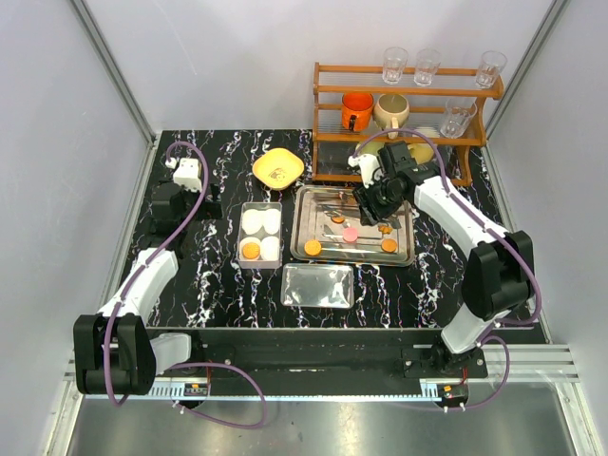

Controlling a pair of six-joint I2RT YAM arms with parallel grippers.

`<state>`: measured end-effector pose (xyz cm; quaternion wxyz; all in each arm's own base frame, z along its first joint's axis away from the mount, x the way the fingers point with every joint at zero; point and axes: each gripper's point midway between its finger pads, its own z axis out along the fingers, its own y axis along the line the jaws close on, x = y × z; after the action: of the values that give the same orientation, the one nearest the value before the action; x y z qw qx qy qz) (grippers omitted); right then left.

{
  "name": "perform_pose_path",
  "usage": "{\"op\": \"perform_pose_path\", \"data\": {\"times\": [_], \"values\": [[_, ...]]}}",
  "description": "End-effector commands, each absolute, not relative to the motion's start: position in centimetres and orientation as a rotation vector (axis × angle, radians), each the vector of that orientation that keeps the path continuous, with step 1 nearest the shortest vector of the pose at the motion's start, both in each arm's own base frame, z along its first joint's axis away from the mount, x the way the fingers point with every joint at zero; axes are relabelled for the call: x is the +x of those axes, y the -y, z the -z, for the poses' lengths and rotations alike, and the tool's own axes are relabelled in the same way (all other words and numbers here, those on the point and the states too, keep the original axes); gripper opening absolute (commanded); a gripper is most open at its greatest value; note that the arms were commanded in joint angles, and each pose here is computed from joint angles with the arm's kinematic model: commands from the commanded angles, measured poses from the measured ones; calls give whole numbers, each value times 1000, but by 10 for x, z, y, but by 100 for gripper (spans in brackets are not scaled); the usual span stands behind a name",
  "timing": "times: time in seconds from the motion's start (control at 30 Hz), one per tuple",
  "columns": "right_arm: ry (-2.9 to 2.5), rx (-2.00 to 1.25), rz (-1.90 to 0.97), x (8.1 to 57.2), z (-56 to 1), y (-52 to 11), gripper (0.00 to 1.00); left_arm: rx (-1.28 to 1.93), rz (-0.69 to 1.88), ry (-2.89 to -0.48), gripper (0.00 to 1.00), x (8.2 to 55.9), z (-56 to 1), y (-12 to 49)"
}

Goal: Pack the cookies

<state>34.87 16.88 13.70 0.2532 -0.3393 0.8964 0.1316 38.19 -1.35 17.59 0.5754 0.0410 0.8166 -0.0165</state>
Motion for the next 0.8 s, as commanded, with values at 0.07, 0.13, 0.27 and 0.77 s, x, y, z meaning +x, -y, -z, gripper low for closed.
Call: {"op": "perform_pose_path", "data": {"times": [0.07,0.13,0.27,0.77], "values": [[-2409,-916,-398,357,-133,-167,56,110,43,-1846,99,386,-192,14],[-2411,-916,-403,357,-131,-166,56,110,44,-1847,99,386,-192,14],[-2419,-912,-415,357,-128,-165,56,111,45,-1846,99,386,-192,14],[-2459,-905,-445,355,-114,-160,55,114,43,-1844,99,386,-193,14]]}}
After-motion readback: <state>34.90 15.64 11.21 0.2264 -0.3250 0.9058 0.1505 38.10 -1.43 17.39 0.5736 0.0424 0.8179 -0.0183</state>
